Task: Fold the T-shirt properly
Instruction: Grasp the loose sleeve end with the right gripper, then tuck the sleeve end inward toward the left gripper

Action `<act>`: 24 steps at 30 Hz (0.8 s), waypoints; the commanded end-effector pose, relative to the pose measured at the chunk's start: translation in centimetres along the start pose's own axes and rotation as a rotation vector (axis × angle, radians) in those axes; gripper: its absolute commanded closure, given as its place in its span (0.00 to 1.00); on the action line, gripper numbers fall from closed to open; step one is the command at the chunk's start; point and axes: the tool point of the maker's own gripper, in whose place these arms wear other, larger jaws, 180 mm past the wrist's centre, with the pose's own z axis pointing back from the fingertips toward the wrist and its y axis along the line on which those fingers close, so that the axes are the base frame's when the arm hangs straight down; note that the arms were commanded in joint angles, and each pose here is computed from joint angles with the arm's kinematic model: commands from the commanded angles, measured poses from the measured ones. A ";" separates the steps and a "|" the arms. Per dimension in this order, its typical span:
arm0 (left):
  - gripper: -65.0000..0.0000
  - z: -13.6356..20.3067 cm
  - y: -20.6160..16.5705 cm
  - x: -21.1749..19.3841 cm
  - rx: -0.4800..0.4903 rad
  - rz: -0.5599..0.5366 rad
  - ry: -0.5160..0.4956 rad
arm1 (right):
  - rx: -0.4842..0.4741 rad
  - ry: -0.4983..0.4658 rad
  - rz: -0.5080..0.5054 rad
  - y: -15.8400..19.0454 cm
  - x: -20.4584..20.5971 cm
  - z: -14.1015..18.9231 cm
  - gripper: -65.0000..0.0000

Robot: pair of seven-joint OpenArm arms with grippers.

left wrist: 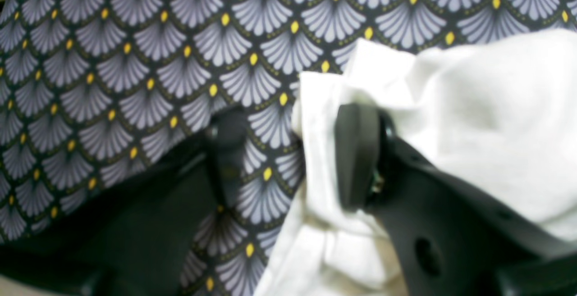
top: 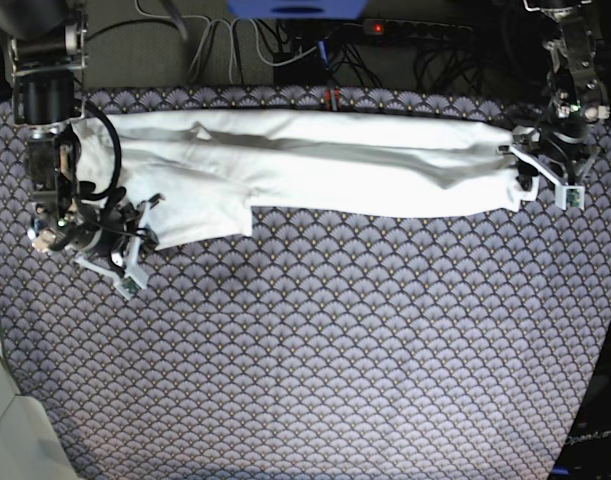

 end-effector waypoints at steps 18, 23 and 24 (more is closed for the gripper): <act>0.50 0.2 0.2 0.5 -0.005 -0.019 -0.007 | -0.151 -0.073 0.220 2.2 1.6 7.5 1.00; 0.50 0.2 0.3 0.5 -0.003 -0.024 -0.006 | -0.221 -0.083 0.241 2.0 1.8 10.3 1.00; 0.50 0.2 0.3 0.5 -0.003 -0.024 -0.006 | -0.232 -0.090 0.244 2.0 1.8 10.9 1.00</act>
